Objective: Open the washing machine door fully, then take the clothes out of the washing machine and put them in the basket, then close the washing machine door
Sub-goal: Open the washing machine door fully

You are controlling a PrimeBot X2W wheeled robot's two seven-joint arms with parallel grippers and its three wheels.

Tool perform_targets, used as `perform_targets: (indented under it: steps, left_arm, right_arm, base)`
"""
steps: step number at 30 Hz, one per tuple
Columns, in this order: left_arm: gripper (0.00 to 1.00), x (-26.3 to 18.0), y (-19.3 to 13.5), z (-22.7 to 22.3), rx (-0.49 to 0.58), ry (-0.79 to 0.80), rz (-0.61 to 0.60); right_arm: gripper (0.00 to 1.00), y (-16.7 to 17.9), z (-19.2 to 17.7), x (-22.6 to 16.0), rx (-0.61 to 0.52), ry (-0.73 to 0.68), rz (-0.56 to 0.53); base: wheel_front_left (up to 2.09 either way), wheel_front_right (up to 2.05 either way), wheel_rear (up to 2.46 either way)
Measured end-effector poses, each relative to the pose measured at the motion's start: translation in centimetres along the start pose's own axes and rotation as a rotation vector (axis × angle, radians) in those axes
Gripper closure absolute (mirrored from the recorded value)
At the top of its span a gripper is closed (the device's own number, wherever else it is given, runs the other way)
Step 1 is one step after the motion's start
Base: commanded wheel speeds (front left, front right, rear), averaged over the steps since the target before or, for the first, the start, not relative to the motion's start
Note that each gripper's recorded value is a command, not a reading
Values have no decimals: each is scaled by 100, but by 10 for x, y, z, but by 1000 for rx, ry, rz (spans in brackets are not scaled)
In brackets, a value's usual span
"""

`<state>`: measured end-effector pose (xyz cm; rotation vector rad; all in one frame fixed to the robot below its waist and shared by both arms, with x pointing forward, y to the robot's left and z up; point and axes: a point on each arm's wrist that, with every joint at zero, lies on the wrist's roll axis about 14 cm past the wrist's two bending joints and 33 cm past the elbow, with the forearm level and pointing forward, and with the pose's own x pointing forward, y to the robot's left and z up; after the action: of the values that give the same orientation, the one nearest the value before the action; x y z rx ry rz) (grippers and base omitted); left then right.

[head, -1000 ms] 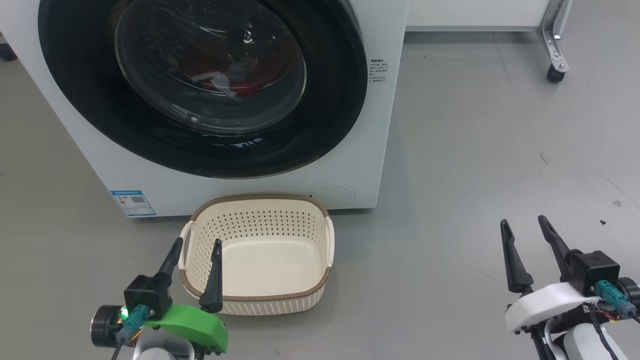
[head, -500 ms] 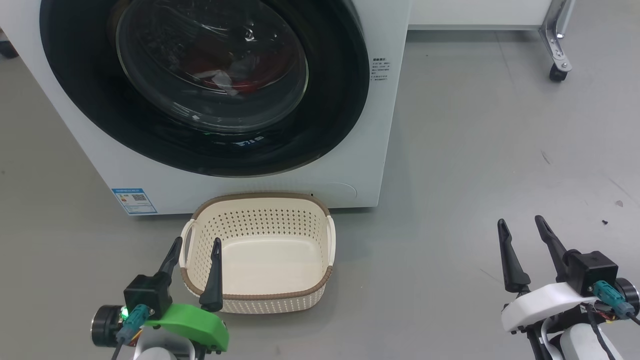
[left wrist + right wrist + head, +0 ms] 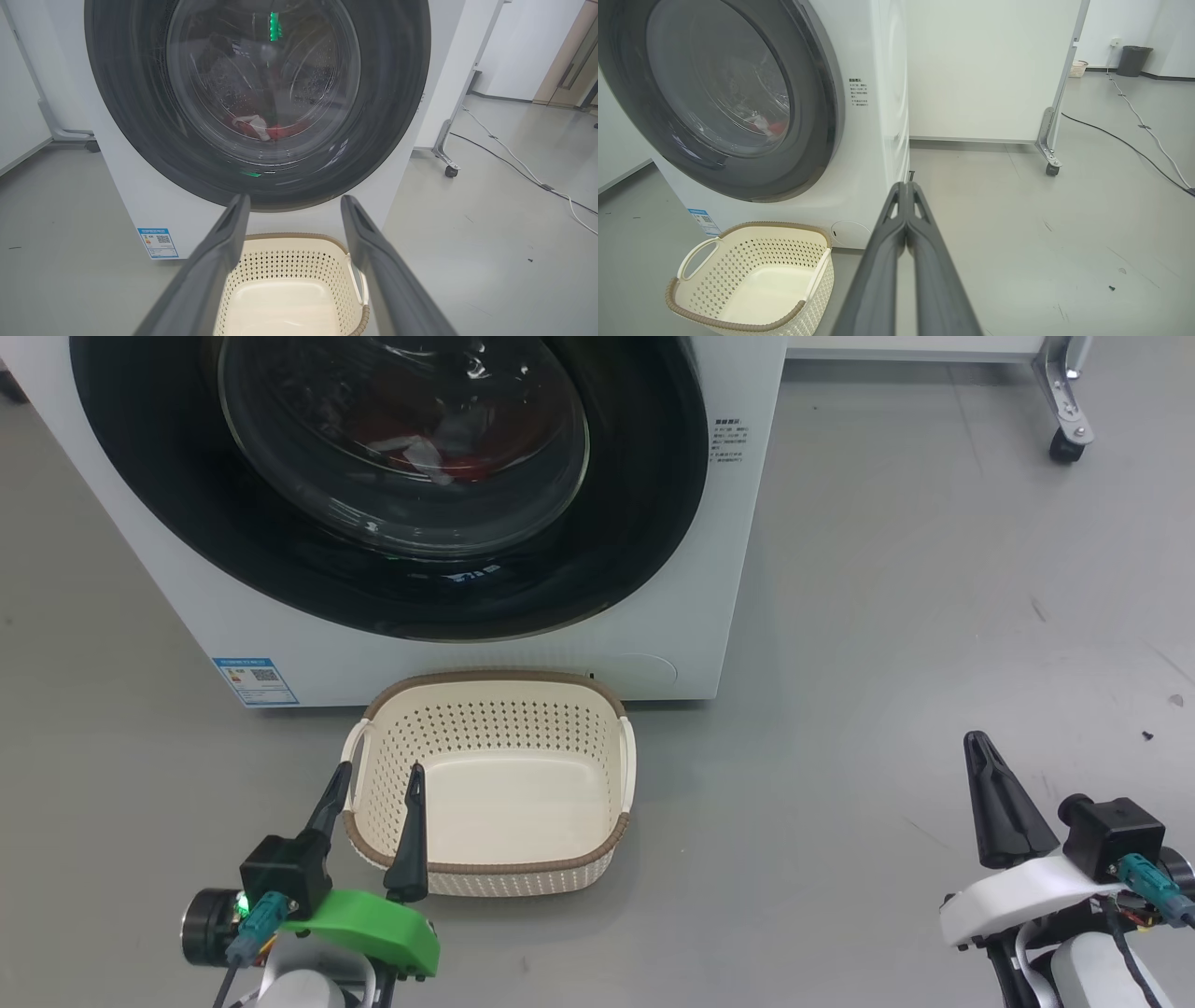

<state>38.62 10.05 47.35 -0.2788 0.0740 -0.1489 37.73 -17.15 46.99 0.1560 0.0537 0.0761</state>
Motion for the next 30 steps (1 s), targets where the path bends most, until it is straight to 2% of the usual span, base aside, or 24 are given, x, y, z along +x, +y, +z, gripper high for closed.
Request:
perform_targets:
  steps: [6,11,23,30]
  left_arm:
    - [0,11,0,9,-10,-29,0]
    - [0,16,6,6,-14,-23,16]
    - [0,35,18,7,-7,-34,39]
    - [0,49,23,3,-7,-29,43]
  right_arm:
    - [100,7,2,15,34,-9,27]
    - [100,12,3,33,131,-23,31]
    - [100,3,6,89,507,-67,-38]
    - [100,3,7,130,779,-42,-45]
  base:
    - [0,0,0]
    - [0,0,0]
    - [0,0,0]
    - [0,0,0]
